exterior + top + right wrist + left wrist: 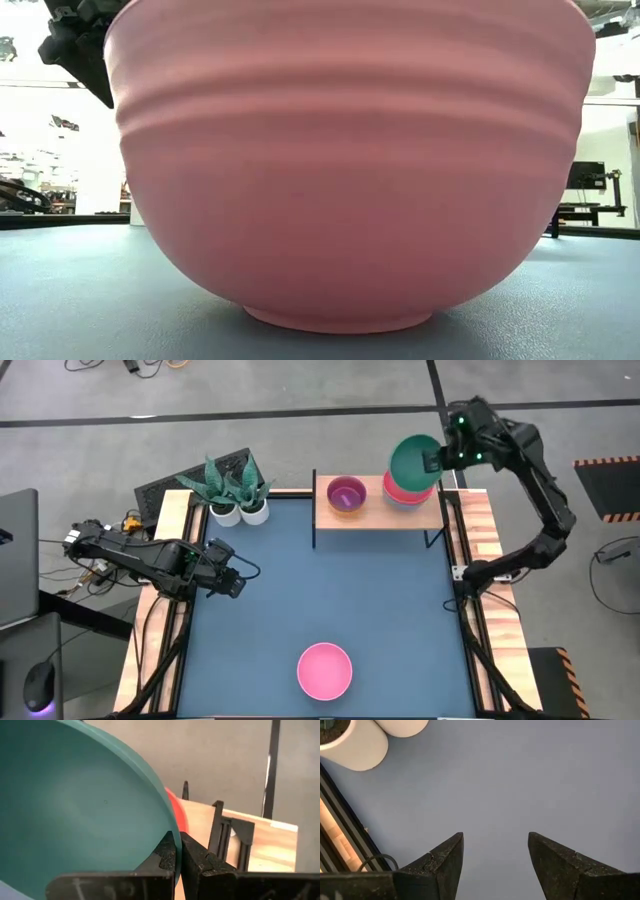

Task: Place and stack bowls onto a shelf
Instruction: Stack the green bowl on top of the pink bowl on the shelf, then stack the pink bowl on top of the green bowl on the shelf

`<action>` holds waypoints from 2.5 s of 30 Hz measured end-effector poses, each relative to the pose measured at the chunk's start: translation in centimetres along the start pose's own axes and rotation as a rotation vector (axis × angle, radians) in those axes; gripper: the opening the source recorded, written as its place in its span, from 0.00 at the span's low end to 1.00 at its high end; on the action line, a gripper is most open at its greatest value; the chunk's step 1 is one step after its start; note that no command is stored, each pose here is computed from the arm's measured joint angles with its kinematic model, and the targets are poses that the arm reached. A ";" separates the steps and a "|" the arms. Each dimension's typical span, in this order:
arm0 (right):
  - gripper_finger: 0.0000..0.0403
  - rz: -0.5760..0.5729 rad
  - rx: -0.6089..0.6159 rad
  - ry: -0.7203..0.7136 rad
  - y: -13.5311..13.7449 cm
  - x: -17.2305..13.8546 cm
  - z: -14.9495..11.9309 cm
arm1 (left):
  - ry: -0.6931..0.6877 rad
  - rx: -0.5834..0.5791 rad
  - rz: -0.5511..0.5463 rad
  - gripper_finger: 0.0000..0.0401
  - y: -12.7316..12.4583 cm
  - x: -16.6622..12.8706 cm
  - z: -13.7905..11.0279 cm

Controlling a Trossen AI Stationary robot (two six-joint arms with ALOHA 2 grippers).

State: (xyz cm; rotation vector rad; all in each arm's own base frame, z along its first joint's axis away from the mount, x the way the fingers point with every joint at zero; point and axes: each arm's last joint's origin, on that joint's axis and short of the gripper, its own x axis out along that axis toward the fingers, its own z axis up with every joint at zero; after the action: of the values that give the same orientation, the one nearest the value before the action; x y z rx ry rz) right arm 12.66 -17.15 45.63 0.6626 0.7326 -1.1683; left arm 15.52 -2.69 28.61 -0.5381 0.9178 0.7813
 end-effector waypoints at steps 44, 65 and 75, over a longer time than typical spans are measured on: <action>0.37 0.082 -0.035 0.375 -3.5 9.7 3.1 | -0.003 -0.008 0.002 0.52 0.0 0.0 0.0; 0.39 0.122 -0.205 -0.255 -0.5 3.1 6.9 | -0.065 -0.034 0.031 0.52 0.1 0.0 0.2; 0.32 0.119 -0.296 -0.209 2.0 9.1 5.4 | -0.105 -0.076 0.048 0.52 0.2 0.0 0.3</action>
State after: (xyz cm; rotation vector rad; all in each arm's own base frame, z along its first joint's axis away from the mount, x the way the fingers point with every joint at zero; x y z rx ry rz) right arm 17.47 -26.01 41.77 0.3266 0.6623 -0.9780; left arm 15.54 -2.39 28.76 -0.5382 0.8084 0.8824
